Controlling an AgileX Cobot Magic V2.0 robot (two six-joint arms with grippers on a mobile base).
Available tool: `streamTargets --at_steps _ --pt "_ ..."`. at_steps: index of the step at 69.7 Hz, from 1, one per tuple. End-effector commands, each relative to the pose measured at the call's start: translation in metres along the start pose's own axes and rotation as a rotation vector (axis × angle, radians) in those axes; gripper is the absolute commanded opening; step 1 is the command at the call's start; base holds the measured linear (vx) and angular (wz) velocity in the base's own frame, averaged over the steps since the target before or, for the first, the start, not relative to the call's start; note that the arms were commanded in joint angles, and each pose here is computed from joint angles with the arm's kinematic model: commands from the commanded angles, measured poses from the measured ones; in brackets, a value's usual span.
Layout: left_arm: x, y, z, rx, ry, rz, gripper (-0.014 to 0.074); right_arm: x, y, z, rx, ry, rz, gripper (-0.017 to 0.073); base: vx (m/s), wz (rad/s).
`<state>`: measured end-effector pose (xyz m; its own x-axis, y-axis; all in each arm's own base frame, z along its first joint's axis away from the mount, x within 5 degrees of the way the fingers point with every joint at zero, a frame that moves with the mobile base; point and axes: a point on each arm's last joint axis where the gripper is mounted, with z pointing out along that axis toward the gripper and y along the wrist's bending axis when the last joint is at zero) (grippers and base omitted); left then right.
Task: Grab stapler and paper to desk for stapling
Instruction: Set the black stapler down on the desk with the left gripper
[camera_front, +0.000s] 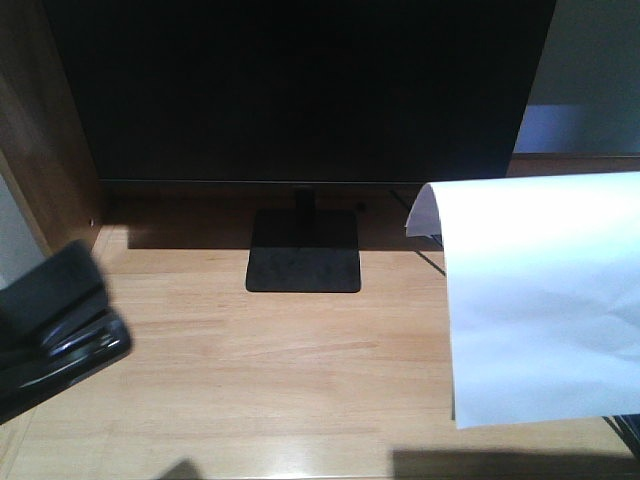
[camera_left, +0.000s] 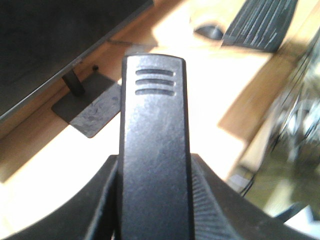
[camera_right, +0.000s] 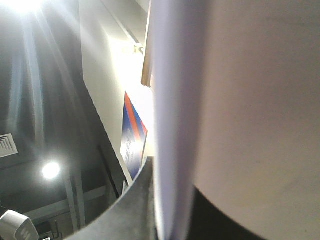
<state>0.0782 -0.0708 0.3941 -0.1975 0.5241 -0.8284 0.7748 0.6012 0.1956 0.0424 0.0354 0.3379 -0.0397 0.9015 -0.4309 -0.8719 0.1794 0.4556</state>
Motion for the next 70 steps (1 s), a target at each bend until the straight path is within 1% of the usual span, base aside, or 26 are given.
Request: streamTargets --at_steps 1,7,11,12,14,17,19,22,27,28,31,33,38,40,44,45,48,51,53,56,57,59,60,61,68,70 --pt "-0.025 0.008 0.018 -0.012 -0.132 0.044 -0.0006 -0.005 0.007 0.005 -0.048 -0.024 -0.008 -0.0006 0.0 0.0" --pt "-0.032 0.01 0.037 0.023 -0.142 0.091 -0.0006 -0.005 0.007 0.005 -0.048 -0.024 -0.008 -0.0006 0.0 0.0" --pt "-0.034 0.012 0.049 0.047 -0.14 0.105 -0.0006 -0.005 0.007 0.005 -0.048 -0.024 -0.008 -0.0006 0.0 0.0" --pt "-0.035 0.013 0.052 0.051 -0.14 0.12 -0.0006 -0.005 0.007 0.005 -0.048 -0.024 -0.008 -0.0006 0.0 0.0" --pt "-0.036 0.014 0.058 0.06 -0.137 0.12 -0.0006 -0.005 0.007 0.005 -0.048 -0.024 -0.008 -0.0006 0.0 0.0" --pt "-0.036 0.017 0.067 0.072 -0.128 0.146 -0.0006 -0.005 0.007 0.005 -0.048 -0.024 -0.008 -0.0006 0.0 0.0" --pt "-0.035 0.019 0.072 0.08 -0.12 0.145 -0.0006 -0.005 0.007 0.005 -0.048 -0.024 -0.008 -0.0006 0.0 0.0" --pt "-0.035 0.022 0.079 0.086 -0.112 0.161 -0.0006 -0.005 0.007 0.005 -0.049 -0.024 -0.008 -0.0006 0.0 0.0" --pt "-0.032 0.031 0.092 0.097 -0.096 0.164 -0.0006 -0.005 0.007 0.005 -0.049 -0.024 -0.008 -0.0006 0.0 0.0" --pt "-0.032 0.034 0.096 0.099 -0.091 0.152 -0.0006 -0.005 0.007 0.005 -0.049 -0.024 -0.008 -0.0006 0.0 0.0" --pt "-0.03 0.038 0.102 0.104 -0.083 0.157 -0.0006 -0.005 0.007 0.005 -0.049 -0.024 -0.008 -0.0006 0.0 0.0" --pt "-0.028 0.043 0.108 0.11 -0.076 0.144 -0.0006 -0.005 0.007 0.005 -0.049 -0.024 -0.008 -0.0006 0.0 0.0" --pt "-0.022 0.054 0.119 0.125 -0.057 0.143 -0.0006 -0.005 0.007 0.005 -0.049 -0.024 -0.008 -0.0006 0.0 0.0" --pt "-0.02 0.057 0.122 0.134 -0.05 0.155 -0.0006 -0.005 0.007 0.005 -0.049 -0.024 -0.008 -0.0006 0.0 0.0" --pt "-0.013 0.065 0.131 0.155 -0.034 0.159 -0.0006 -0.005 0.007 0.005 -0.049 -0.024 -0.008 -0.0006 0.0 0.0" --pt "-0.012 0.067 0.133 0.161 -0.031 0.175 -0.0006 -0.005 0.007 0.005 -0.049 -0.024 -0.008 -0.0006 0.0 0.0" --pt "-0.006 0.073 0.14 0.189 -0.02 0.185 -0.0006 -0.005 0.007 0.005 -0.049 -0.024 -0.008 -0.0006 0.0 0.0" --pt "-0.001 0.077 0.146 0.213 -0.015 0.215 -0.0006 -0.005 0.007 0.005 -0.049 -0.024 -0.008 -0.0006 0.0 0.0" --pt "0.003 0.08 0.15 0.234 -0.01 0.222 -0.0006 -0.005 0.007 0.005 -0.049 -0.024 -0.008 -0.0006 0.0 0.0" --pt "0.008 0.084 0.156 0.269 -0.01 0.267 -0.0006 -0.005 0.007 0.005 -0.049 -0.024 -0.008 -0.0006 0.0 0.0" --pt "0.01 0.086 0.158 0.28 -0.008 0.265 -0.0006 -0.005 0.007 0.005 -0.049 -0.024 -0.008 -0.0006 0.0 0.0" --pt "0.014 0.088 0.162 0.304 -0.009 0.286 -0.0006 -0.005 0.007 0.005 -0.049 -0.024 -0.008 -0.0006 0.0 0.0" --pt "0.016 0.089 0.164 0.314 -0.011 0.308 -0.0006 -0.005 0.007 0.005 -0.049 -0.024 -0.008 -0.0006 0.0 0.0" --pt "0.018 0.09 0.166 0.325 -0.01 0.307 -0.0006 -0.005 0.007 0.005 -0.049 -0.024 -0.008 -0.0006 0.0 0.0" --pt "0.029 0.096 0.18 0.386 -0.026 0.362 -0.0006 -0.005 0.007 0.005 -0.049 -0.024 -0.008 -0.0006 0.0 0.0" --pt "0.032 0.097 0.185 0.4 -0.028 0.363 -0.0006 -0.005 0.007 0.005 -0.049 -0.024 -0.008 -0.0006 0.0 0.0"
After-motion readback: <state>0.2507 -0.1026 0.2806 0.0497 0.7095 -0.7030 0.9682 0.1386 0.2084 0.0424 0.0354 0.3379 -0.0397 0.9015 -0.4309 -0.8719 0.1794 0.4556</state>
